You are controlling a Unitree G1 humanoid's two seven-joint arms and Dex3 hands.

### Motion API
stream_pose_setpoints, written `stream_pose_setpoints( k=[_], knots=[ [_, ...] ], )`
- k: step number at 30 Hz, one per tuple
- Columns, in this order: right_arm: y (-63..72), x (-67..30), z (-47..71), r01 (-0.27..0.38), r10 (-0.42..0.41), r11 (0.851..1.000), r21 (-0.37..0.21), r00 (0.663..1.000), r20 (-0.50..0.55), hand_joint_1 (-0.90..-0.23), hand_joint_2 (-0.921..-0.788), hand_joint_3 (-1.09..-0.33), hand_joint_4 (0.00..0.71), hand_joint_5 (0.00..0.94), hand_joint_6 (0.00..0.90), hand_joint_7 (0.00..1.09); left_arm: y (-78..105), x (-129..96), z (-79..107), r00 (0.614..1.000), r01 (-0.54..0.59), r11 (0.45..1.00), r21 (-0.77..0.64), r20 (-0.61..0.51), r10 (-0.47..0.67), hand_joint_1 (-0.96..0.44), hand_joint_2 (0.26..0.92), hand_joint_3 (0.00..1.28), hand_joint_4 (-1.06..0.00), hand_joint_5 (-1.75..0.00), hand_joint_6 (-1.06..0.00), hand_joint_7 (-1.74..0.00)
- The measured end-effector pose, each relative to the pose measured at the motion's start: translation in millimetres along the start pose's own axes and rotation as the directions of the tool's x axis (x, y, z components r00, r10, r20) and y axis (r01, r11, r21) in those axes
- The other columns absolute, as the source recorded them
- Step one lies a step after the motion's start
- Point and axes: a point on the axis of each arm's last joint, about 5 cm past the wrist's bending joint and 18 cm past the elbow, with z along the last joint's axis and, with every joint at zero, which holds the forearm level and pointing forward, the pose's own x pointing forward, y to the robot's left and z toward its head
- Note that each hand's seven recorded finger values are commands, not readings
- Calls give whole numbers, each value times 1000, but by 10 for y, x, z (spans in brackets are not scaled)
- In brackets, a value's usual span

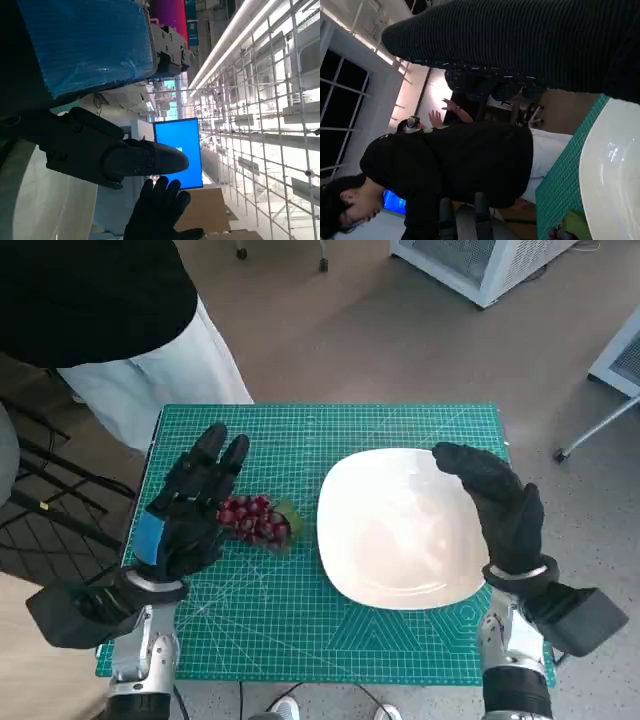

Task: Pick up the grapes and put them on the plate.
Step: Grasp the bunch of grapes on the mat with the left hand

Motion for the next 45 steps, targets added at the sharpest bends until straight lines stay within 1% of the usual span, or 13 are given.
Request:
stream_pose_setpoints(
  k=[8, 16, 24, 35, 45],
  knots=[
    [0, 5, 18, -3, 3, 1000, -4, 1000, 10, -529, -921, -606, 374, 1, 283, 1, -3, -5, 2, 1000, 1, 1000, 1, 0, -1, -514, 921, 295, -220, -1, -274, -42],
    [1, -17, 30, -1, 1, 1000, -4, 1000, 8, -528, -921, -607, 374, 0, 282, 1, -15, -14, 0, 1000, 4, 1000, -1, -2, -4, -515, 921, 300, -215, 0, -271, -42],
    [0, -17, 52, -1, 1, 1000, -6, 1000, 16, -529, -921, -607, 373, 0, 281, 1, -37, -27, -8, 1000, 10, 1000, -5, -6, -10, -518, 921, 305, -205, 0, -270, -42],
    [6, -65, 60, 5, -5, 1000, -1, 1000, 3, -530, -921, -607, 374, 1, 282, 1, -65, -55, -21, 1000, 14, 1000, -11, -15, -14, -524, 921, 308, -174, 0, -269, -41],
    [13, -58, 90, 4, -4, 1000, -2, 1000, 11, -532, -921, -606, 371, 0, 281, 0, -76, -46, 11, 1000, 20, 1000, -8, -11, -20, -531, 921, 310, -168, 0, -264, -39]
  ],
)
